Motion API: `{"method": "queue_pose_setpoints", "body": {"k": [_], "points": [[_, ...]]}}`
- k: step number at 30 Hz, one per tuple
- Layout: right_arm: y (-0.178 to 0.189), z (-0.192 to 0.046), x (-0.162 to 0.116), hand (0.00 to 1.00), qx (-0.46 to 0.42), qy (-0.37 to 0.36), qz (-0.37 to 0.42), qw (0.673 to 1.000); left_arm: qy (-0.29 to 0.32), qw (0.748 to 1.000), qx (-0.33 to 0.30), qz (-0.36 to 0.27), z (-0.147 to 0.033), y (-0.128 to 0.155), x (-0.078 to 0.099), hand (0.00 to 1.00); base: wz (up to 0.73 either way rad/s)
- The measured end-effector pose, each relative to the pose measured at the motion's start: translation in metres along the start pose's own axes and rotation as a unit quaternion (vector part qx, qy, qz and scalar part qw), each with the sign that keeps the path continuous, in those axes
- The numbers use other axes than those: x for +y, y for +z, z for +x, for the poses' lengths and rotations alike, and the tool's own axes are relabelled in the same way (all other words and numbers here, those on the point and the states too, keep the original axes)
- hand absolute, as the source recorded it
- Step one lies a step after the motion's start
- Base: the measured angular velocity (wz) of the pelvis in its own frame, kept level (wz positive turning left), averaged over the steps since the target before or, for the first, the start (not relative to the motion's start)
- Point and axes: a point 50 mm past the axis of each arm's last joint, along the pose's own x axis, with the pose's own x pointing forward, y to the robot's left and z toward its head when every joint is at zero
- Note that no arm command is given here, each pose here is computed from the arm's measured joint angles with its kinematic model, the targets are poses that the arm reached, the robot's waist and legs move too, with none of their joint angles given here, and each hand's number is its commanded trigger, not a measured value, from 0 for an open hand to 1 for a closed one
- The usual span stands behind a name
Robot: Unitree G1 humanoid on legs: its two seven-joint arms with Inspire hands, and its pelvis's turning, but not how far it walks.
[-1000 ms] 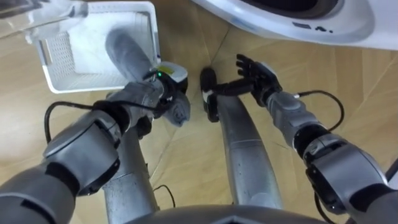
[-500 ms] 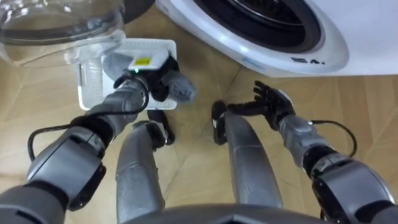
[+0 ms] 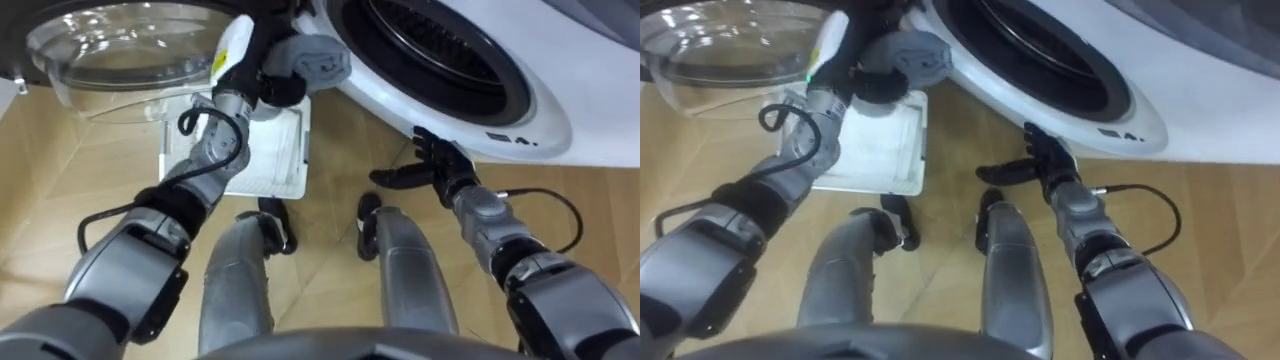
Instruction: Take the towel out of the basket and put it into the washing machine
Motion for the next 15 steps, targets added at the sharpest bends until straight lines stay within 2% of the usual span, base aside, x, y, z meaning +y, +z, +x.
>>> {"method": "queue_pose_setpoints", "body": {"k": [3, 5, 6, 8, 15], "points": [[0.002, 0.001, 0.003, 0.0, -0.001, 0.009, -0.025, 1.0, -0.053, 0.995, 0.03, -0.079, -0.008, -0.01, -0.012, 1.0, 0.0], [0.002, 0.001, 0.007, 0.0, 0.001, 0.016, -0.04, 0.999, -0.092, 0.982, 0.062, -0.154, -0.019, -0.024, -0.02, 1.0, 0.0], [0.002, 0.001, 0.007, 0.0, 0.002, 0.017, -0.043, 0.999, -0.101, 0.978, 0.069, -0.171, -0.022, -0.028, -0.021, 1.0, 0.03], [0.0, 0.001, 0.009, 0.0, 0.004, 0.018, -0.043, 0.999, -0.127, 0.957, 0.096, -0.243, -0.03, -0.038, -0.028, 1.0, 0.09], [0.003, 0.002, 0.015, 0.0, 0.0, 0.025, -0.039, 0.999, -0.202, 0.905, 0.096, -0.362, -0.039, -0.036, -0.04, 1.0, 0.02]]}}
